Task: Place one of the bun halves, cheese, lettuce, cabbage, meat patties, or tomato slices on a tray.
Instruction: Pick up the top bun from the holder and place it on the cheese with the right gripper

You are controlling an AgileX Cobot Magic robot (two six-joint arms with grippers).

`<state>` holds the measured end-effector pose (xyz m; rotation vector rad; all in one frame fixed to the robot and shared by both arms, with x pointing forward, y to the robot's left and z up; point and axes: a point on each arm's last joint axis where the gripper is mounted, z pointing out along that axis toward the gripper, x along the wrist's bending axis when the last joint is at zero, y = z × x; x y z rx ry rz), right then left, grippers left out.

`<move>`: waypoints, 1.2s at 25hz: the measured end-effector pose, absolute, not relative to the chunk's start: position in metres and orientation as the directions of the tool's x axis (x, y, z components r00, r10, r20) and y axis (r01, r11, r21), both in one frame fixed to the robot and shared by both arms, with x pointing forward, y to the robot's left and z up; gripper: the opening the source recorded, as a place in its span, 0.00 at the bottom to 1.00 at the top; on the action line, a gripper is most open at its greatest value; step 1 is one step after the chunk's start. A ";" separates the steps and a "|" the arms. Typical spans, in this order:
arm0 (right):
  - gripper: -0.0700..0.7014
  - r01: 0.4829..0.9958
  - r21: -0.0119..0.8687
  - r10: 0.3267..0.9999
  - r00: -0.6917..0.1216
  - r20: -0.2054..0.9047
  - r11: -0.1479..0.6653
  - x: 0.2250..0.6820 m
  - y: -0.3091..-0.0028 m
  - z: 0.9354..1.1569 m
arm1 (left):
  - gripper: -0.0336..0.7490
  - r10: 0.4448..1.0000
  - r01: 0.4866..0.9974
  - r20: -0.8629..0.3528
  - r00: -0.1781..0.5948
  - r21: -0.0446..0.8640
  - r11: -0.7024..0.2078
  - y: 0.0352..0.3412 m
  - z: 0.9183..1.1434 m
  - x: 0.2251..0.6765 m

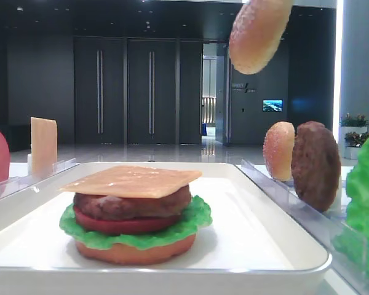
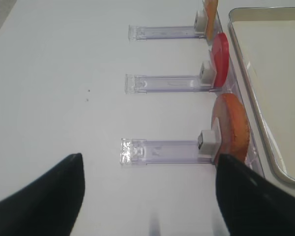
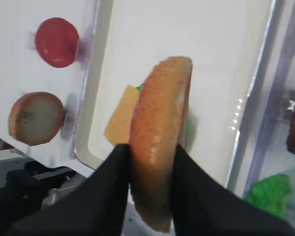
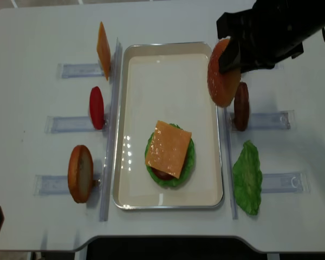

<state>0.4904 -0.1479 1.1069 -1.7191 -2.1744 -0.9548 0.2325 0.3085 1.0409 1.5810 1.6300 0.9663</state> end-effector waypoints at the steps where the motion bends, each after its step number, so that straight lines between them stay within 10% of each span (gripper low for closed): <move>1: 0.33 0.928 0.359 0.774 -0.301 0.557 0.102 0.483 -0.148 1.106 | 0.86 0.998 0.510 0.035 -0.050 0.860 -0.004 0.308 1.041 0.233; 16: 0.33 0.906 0.409 0.546 -0.398 0.737 0.107 0.438 -0.113 1.063 | 0.86 0.998 0.510 0.035 -0.050 0.860 -0.004 0.308 1.041 0.233; 30: 0.32 0.935 0.353 0.552 -0.317 0.771 0.044 0.443 -0.092 1.021 | 0.86 0.998 0.510 0.035 -0.050 0.860 -0.004 0.308 1.041 0.233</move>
